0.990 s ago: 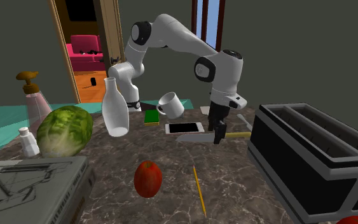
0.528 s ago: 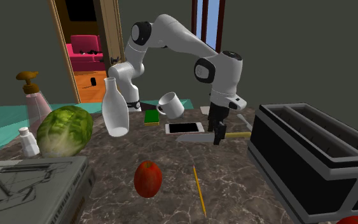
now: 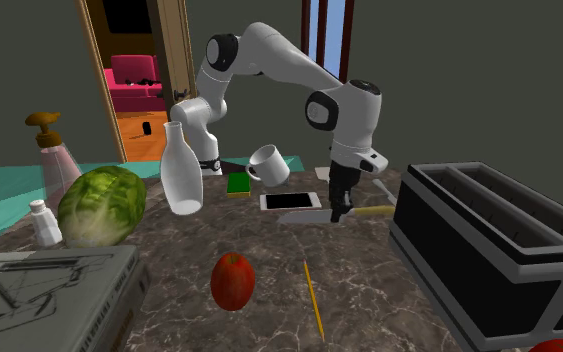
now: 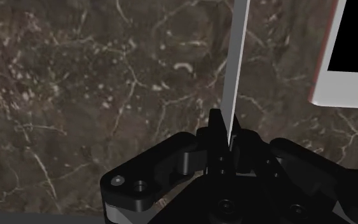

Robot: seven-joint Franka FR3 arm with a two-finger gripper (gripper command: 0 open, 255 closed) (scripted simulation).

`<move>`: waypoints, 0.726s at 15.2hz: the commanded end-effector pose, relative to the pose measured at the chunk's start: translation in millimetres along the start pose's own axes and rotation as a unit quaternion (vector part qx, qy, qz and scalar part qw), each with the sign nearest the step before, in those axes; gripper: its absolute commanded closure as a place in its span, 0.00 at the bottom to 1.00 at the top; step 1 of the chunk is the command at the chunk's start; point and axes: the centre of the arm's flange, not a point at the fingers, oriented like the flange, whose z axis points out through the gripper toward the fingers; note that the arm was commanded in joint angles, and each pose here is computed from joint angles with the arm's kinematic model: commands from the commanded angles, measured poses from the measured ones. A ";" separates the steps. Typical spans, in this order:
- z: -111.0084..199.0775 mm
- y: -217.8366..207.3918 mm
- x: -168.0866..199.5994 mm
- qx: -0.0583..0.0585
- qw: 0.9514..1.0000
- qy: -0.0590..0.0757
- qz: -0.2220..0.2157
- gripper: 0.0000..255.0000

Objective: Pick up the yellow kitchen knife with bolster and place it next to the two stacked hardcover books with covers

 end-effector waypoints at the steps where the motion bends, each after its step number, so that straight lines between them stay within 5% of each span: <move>1: 0.4 0.1 -0.2 0.000 1.000 0.000 0.000 1.00; 11: -46.8 -1.1 -5.0 0.000 1.000 0.000 0.000 1.00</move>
